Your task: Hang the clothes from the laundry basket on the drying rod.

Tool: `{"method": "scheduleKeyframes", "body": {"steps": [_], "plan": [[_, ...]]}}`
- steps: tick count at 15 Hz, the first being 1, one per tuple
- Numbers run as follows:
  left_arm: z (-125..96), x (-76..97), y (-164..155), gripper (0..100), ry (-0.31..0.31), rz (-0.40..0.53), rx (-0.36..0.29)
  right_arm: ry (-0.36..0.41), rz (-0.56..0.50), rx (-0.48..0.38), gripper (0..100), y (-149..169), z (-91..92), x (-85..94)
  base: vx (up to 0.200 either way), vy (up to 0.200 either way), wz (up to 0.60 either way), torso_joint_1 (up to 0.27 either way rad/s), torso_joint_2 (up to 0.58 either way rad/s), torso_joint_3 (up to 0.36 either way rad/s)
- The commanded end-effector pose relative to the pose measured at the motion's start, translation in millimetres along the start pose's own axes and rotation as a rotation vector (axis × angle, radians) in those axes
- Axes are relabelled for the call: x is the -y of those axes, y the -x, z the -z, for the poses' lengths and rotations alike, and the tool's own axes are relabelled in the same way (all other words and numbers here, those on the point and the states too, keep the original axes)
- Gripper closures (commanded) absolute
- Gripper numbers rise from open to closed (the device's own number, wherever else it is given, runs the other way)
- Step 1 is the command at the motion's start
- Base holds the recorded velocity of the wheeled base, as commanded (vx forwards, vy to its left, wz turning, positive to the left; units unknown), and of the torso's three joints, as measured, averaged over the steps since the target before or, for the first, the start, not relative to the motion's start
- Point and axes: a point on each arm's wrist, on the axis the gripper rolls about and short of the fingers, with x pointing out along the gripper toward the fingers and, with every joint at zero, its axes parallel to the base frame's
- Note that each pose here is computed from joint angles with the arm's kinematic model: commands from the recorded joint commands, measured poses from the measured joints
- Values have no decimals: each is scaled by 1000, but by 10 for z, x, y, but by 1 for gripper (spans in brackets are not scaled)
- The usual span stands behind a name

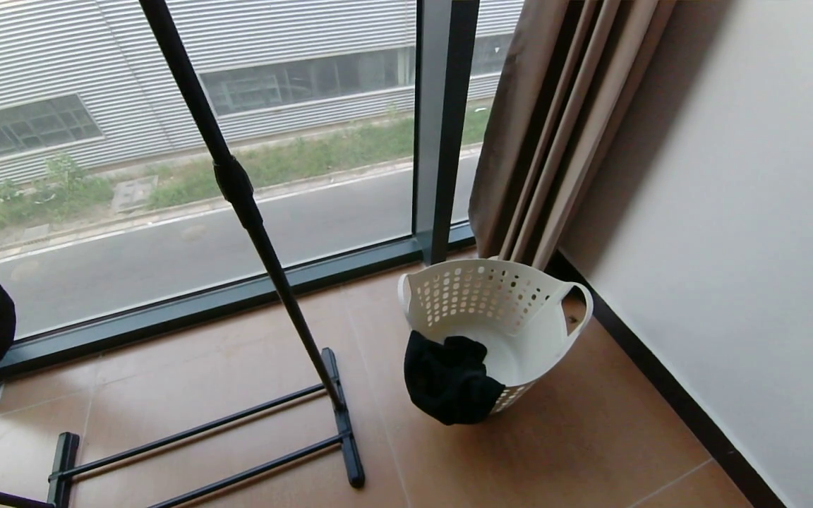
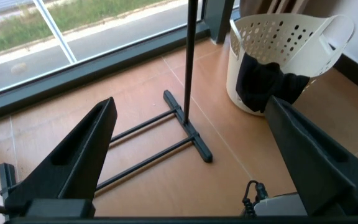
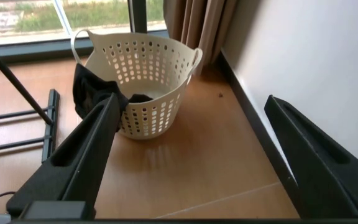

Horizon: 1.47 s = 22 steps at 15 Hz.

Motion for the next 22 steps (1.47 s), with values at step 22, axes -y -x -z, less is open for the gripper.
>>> {"method": "scheduleKeyframes", "body": {"steps": [22], "plan": [[1,0,-2,0,2,-2,-1,229,-381,-473,0,-2373,-1274,-457,0,0,0,2,1,-89]]}}
